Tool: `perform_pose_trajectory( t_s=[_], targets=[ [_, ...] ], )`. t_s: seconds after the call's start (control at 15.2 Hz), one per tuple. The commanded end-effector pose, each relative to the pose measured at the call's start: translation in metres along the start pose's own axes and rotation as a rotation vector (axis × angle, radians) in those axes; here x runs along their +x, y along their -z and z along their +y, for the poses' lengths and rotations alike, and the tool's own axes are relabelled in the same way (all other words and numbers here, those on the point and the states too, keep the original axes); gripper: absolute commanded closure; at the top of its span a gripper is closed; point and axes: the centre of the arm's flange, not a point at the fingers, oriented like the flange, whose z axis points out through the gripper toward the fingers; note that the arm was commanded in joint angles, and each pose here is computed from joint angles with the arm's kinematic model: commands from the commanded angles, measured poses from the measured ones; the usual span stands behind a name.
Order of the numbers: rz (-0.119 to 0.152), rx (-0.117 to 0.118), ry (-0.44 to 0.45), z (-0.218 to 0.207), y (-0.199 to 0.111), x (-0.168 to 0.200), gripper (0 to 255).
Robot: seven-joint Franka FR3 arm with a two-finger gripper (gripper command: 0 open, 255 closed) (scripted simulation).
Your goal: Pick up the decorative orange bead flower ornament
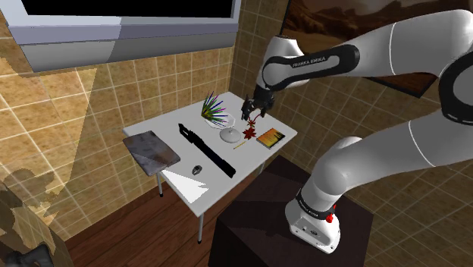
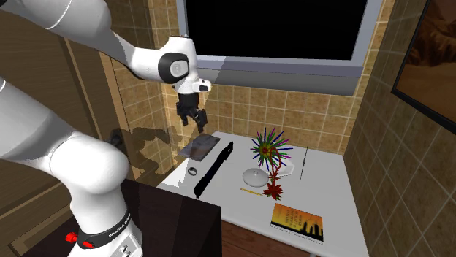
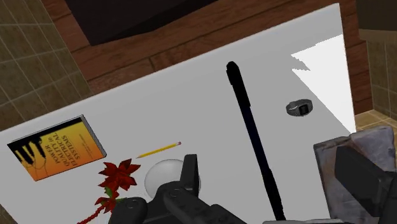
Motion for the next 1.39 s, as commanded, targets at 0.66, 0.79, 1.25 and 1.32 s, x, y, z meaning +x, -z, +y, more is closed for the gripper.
perform_pose_trajectory(
  t_s=[0.66,0.79,1.25,1.32],
  targets=[
    [0.119,-0.036,-0.135,0.073,-0.110,0.067,0],
    [0.138,-0.042,-0.158,0.086,-0.127,0.078,0],
    [0.206,-0.063,-0.236,0.135,-0.185,0.118,0],
    [0.216,-0.066,-0.248,0.143,-0.193,0.124,0]
  ],
)
